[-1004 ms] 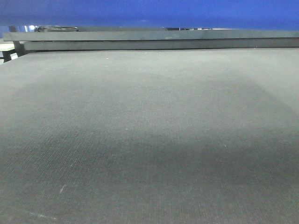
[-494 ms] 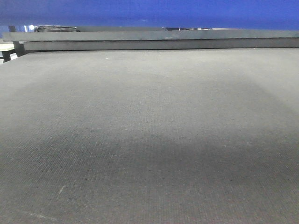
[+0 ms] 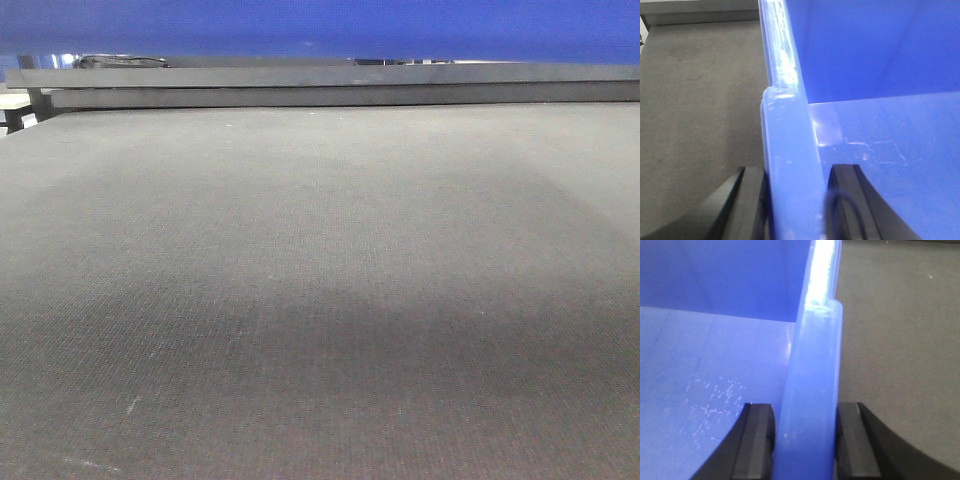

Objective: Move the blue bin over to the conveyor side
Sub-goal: 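Carry the blue bin over the grey mat table with both grippers, then lower the blue bin onto the grey mat and open both grippers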

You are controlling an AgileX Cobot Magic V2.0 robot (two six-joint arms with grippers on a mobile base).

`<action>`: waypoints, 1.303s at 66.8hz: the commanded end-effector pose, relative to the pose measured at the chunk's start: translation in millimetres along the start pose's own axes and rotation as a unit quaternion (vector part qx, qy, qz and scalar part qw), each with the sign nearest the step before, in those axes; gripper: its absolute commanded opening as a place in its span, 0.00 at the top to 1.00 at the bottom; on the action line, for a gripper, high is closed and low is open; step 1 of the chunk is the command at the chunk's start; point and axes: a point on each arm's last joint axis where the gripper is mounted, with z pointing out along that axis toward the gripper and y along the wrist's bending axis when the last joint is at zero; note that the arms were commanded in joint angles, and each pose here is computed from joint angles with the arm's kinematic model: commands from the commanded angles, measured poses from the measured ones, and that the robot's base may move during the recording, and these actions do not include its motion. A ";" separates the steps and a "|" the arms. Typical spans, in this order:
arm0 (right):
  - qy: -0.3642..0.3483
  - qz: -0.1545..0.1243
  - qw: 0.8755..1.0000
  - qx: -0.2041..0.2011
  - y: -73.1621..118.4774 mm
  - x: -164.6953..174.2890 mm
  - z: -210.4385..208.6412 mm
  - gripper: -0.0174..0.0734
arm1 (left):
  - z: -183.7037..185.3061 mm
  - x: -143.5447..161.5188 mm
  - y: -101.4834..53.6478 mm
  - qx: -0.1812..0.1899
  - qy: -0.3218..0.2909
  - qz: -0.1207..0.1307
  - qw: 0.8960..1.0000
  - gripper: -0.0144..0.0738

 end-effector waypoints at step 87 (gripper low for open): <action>0.049 0.000 0.998 -0.024 17.4 -31.6 164.9 0.89 | 156.0 10.3 15.8 -0.041 0.134 -0.019 0.990 0.86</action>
